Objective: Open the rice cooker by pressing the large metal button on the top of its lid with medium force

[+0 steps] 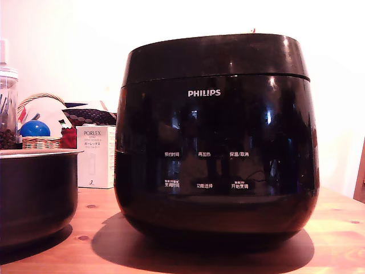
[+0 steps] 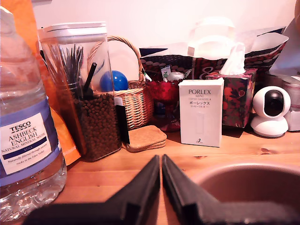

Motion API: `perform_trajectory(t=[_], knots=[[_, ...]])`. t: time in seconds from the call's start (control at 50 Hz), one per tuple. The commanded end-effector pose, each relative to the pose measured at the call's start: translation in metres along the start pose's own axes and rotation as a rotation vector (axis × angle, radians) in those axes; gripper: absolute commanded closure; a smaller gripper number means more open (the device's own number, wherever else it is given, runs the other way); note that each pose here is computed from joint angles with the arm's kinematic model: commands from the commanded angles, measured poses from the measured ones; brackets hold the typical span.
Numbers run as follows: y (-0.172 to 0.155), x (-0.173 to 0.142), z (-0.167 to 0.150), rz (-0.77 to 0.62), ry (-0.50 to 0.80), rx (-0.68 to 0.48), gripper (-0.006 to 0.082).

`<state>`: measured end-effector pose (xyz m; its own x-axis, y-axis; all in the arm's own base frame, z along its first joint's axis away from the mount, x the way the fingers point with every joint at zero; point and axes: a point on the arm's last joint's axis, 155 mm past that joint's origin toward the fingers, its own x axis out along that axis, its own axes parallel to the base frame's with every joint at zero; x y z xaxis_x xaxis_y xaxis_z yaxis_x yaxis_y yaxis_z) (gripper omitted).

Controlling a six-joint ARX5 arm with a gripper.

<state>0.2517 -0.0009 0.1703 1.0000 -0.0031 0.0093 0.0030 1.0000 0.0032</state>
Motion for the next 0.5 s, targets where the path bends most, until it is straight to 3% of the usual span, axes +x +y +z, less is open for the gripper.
perform_trajectory(t=[0.0,0.28,0.36,0.38,0.42,0.44,0.48], knots=[[0.011,-0.002,0.014,0.019,-0.058,0.003,0.0791],[0.002,-0.002,0.023,-0.028,-0.095,-0.022,0.0791],[-0.012,-0.004,0.029,-0.107,-0.117,-0.061,0.0791],[-0.016,-0.005,0.032,-0.133,-0.121,-0.145,0.0791],[-0.024,-0.007,0.038,-0.177,-0.145,-0.137,0.0791],[-0.028,-0.008,0.042,-0.206,-0.149,-0.216,0.0791],[-0.032,-0.010,0.049,-0.234,-0.174,-0.216,0.0791]])
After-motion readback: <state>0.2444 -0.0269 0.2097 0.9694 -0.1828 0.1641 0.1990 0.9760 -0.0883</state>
